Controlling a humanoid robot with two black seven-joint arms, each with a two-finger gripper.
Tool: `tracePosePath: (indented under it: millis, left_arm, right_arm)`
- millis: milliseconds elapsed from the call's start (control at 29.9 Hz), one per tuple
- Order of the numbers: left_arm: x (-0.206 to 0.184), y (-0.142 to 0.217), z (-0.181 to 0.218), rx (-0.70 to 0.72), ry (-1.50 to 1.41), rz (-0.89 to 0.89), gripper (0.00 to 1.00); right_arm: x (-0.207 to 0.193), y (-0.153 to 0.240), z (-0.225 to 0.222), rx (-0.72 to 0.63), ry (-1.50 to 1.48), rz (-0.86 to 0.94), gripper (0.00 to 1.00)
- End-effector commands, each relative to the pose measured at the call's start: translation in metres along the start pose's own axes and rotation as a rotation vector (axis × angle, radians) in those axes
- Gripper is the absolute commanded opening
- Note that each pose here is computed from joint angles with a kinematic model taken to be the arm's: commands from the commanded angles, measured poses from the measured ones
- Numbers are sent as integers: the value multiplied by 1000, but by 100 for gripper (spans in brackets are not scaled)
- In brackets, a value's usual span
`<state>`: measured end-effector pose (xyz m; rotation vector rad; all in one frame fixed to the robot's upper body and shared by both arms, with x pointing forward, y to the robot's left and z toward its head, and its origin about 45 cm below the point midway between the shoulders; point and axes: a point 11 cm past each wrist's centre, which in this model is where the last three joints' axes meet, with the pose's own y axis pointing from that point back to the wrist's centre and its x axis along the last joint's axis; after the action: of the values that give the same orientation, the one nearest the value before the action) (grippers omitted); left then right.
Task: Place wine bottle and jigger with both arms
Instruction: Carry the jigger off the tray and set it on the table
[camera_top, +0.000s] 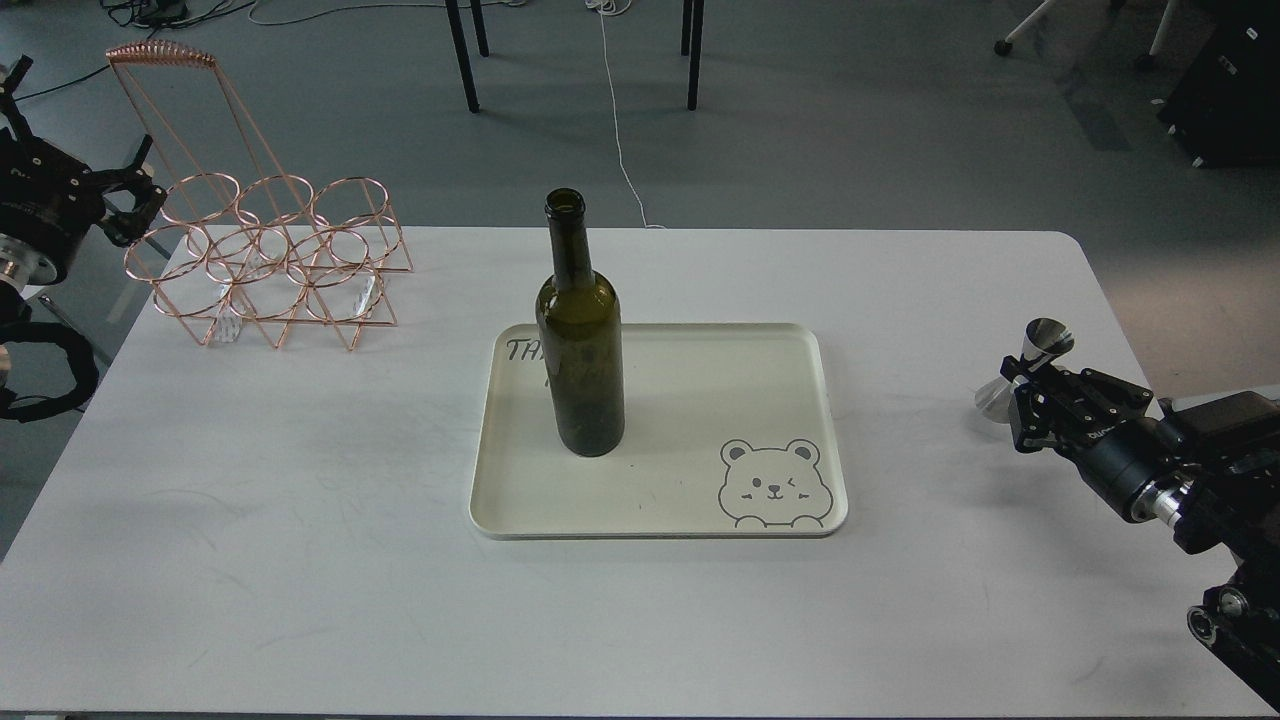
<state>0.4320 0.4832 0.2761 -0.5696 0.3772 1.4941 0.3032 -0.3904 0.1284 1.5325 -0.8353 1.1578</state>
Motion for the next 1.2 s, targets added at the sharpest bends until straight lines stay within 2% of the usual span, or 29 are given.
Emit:
tracePosePath:
  millis: [0,434,535,969,1069,1169]
  left_arm:
    - [-1,0,0,0,-1,-1,98]
    - [0,0,3,-2,-6,0,98]
    - [0,0,3,-2,-6,-1,98]
    - [-1,-1,3,-3,-4,-3,98]
    - [-1,-1,3,-3,-4,-3,98]
    - [-1,-1,3,-4,-5,-2,98]
  right_arm:
    - [-10,-1,-1,-8,-16,-14,2]
    - [-19,-3,-2,-12,-24,-37,10]
    - [-19,-3,-3,-11,-25,-36,19]
    - [-16,-2,-8,11,-24,-26,42]
    - [-15,0,-12,23,-28,-24,52]
    - [-14,4,-14,33,-26,-25,68]
